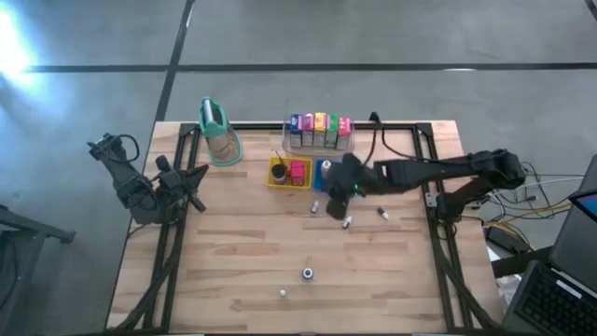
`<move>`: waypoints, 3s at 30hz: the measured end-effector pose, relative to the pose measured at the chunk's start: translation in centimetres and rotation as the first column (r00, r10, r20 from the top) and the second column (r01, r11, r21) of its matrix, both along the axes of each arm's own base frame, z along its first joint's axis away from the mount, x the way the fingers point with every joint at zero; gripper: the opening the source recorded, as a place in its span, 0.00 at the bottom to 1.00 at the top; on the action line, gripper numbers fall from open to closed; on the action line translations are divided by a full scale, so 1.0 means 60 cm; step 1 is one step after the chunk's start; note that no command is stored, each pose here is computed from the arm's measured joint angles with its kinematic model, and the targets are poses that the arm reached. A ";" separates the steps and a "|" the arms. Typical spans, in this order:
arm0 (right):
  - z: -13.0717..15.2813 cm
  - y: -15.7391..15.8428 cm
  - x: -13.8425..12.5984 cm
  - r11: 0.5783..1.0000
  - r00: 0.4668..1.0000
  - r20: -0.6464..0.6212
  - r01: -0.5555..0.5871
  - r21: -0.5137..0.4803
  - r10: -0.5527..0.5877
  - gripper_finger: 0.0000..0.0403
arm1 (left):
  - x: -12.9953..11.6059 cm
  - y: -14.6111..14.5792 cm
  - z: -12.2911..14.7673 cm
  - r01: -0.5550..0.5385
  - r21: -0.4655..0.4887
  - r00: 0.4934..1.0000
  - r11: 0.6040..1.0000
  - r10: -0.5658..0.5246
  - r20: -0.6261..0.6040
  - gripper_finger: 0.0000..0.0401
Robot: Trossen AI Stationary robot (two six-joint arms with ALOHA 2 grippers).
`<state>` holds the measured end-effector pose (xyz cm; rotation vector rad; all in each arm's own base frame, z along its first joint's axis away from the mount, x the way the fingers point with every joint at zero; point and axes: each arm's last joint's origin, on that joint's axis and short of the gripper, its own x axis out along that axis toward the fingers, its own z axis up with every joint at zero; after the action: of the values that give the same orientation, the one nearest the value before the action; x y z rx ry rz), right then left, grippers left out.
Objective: Pick & Place Kitchen Items
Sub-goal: Put the large black food coloring bottle into the blue bin
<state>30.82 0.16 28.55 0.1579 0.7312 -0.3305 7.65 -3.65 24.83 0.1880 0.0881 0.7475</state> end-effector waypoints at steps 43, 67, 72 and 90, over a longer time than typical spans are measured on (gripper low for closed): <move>-0.069 0.310 -0.037 0.985 0.983 0.088 -0.163 0.049 0.159 0.25 | 0.000 0.000 0.000 0.000 0.000 1.000 1.000 0.000 0.000 0.04; -0.059 0.400 -0.004 0.966 0.954 0.155 -0.257 -0.015 0.256 0.34 | 0.000 0.000 0.000 0.000 0.000 1.000 1.000 0.000 0.000 0.04; -0.058 0.411 0.004 0.973 0.964 0.149 -0.228 0.026 0.222 0.36 | 0.000 0.000 0.000 0.000 0.000 1.000 1.000 0.000 0.000 0.04; -0.114 0.427 0.023 0.981 0.980 0.077 -0.186 0.059 0.181 0.45 | 0.000 0.000 0.000 0.000 0.001 1.000 1.000 0.000 -0.001 0.03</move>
<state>32.22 25.78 21.73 0.1625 0.6804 -0.1239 7.66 -3.66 24.82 0.1894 0.0887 0.7475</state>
